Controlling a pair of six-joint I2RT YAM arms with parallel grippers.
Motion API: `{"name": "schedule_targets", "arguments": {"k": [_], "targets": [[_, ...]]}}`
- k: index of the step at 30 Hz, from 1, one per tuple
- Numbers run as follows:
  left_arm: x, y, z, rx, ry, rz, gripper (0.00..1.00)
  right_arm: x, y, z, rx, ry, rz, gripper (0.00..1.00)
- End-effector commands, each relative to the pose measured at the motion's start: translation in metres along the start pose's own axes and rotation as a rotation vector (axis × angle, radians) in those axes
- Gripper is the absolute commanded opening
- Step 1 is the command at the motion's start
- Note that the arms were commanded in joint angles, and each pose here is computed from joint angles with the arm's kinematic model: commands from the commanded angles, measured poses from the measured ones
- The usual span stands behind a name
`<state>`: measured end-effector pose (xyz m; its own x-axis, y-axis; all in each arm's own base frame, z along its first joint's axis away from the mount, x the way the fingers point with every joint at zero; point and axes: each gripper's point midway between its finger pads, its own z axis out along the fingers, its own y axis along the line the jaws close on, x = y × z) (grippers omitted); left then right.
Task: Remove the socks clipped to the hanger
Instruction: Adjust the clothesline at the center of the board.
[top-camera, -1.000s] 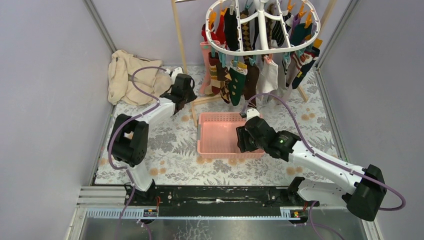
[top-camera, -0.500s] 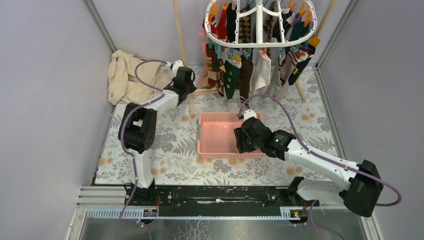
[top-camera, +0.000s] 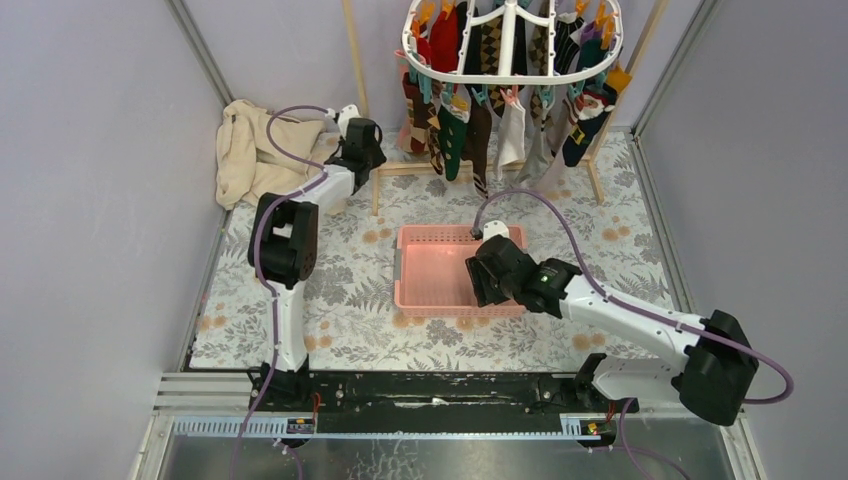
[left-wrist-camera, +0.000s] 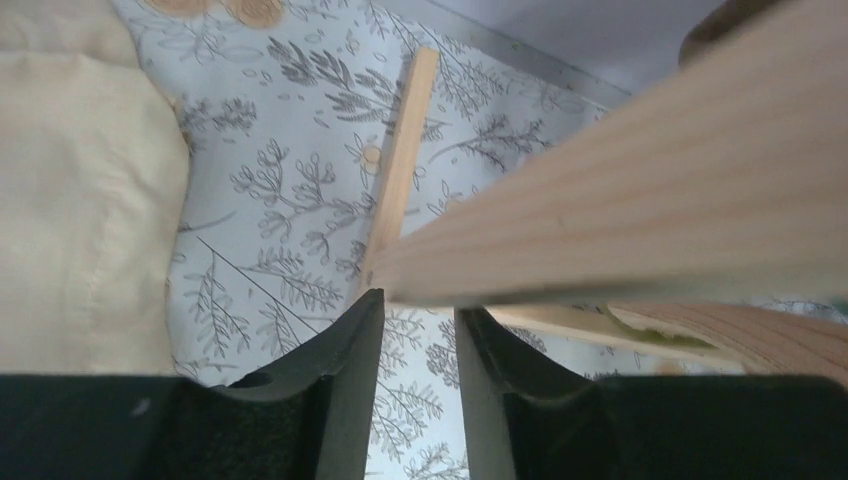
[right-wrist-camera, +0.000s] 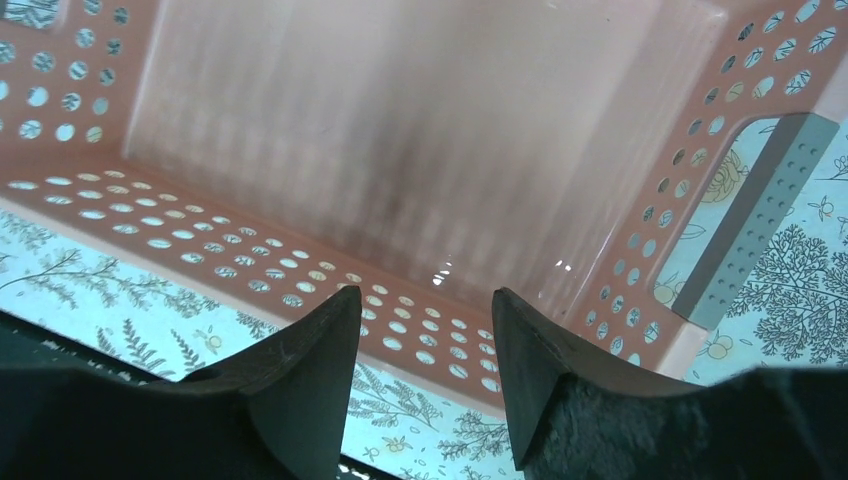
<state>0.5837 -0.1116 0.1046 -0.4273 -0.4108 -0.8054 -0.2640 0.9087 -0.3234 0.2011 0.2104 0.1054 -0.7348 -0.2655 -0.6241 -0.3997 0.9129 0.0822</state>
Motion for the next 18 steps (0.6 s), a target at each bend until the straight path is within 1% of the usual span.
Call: {"name": "schedule_targets", "arguments": {"k": [1,2,3,7,10,14,18], "targets": [[-0.041,0.005,0.004,-0.007,-0.087,-0.016,0.45,-0.023,0.002,0.008,0.036,-0.070,-0.023,0.59],[-0.042,0.006,0.002,-0.006,-0.085,-0.019,0.52,-0.024,0.001,0.011,0.045,-0.072,-0.028,0.59],[-0.042,0.006,0.000,-0.004,-0.083,-0.020,0.57,-0.025,0.001,0.015,0.056,-0.071,-0.034,0.59],[-0.039,0.009,-0.015,0.006,-0.076,-0.040,0.68,-0.032,0.000,0.030,0.089,-0.080,-0.055,0.61],[-0.033,0.013,-0.031,0.015,-0.069,-0.058,0.72,-0.036,0.003,0.044,0.102,-0.079,-0.071,0.63],[-0.030,0.014,-0.057,0.023,-0.066,-0.084,0.74,-0.039,0.008,0.059,0.104,-0.075,-0.081,0.64],[-0.017,0.009,-0.086,0.047,-0.045,-0.093,0.75,-0.031,0.015,0.073,0.084,-0.026,-0.086,0.64]]}}
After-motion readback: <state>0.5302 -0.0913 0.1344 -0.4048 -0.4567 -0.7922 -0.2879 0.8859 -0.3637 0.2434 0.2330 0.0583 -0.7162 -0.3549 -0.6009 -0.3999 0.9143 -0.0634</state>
